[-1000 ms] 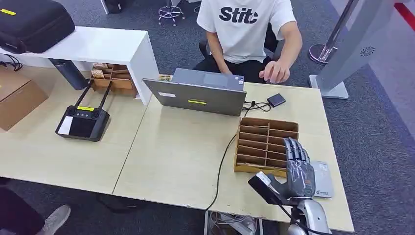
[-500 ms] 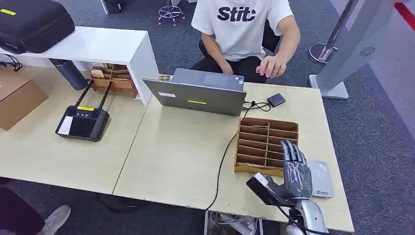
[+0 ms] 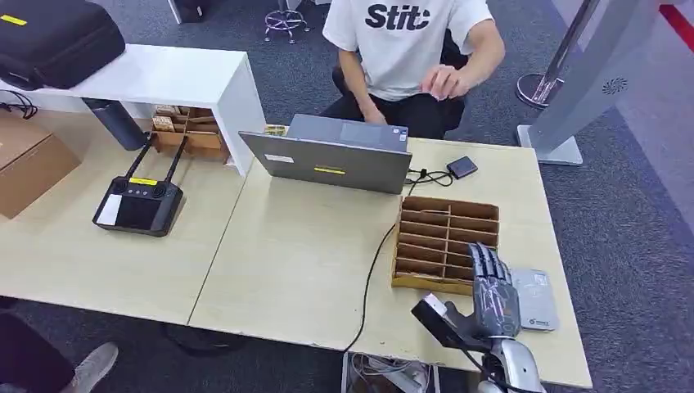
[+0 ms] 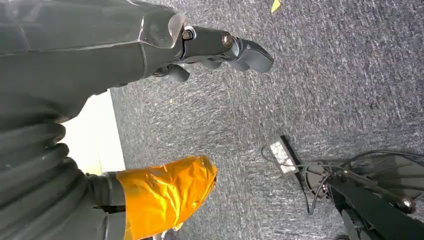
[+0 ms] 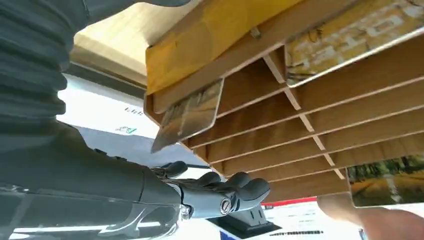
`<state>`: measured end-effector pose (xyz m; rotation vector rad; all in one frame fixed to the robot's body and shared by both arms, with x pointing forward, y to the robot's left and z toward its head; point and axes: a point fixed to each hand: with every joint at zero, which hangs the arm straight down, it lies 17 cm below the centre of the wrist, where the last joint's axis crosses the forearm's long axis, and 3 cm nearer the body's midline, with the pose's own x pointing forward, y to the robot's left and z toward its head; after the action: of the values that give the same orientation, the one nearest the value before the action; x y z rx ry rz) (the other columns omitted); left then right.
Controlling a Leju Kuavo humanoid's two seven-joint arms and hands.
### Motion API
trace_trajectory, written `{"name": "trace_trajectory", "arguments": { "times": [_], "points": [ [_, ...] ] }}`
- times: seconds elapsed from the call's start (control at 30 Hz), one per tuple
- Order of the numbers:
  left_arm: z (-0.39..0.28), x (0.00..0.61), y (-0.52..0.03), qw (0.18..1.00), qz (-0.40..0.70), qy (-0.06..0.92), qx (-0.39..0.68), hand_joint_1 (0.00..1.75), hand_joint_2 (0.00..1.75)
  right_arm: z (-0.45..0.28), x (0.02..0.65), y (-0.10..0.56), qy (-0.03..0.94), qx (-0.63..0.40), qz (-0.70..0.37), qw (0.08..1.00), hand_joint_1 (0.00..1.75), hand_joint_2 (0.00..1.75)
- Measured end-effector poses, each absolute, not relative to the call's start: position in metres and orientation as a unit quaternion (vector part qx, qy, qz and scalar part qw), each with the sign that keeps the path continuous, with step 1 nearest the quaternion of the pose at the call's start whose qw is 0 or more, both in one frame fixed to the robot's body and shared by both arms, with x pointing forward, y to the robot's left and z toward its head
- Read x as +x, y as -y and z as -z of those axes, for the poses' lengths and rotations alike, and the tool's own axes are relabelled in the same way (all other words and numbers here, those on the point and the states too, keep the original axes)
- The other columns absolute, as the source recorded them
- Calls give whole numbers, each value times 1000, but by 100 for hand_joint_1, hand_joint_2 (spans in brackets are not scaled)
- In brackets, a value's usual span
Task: Pass the card to the sensor for recognition and then transmit it.
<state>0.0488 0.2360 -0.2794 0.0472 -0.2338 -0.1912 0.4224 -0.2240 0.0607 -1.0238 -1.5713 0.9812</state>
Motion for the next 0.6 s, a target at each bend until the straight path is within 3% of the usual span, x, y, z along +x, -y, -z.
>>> {"name": "trace_trajectory", "arguments": {
  "times": [0.6],
  "points": [
    [279,49,-237,988,96,117,25,0,175,-57,420,225,645,-422,-405,492,0,175]
  ]
}}
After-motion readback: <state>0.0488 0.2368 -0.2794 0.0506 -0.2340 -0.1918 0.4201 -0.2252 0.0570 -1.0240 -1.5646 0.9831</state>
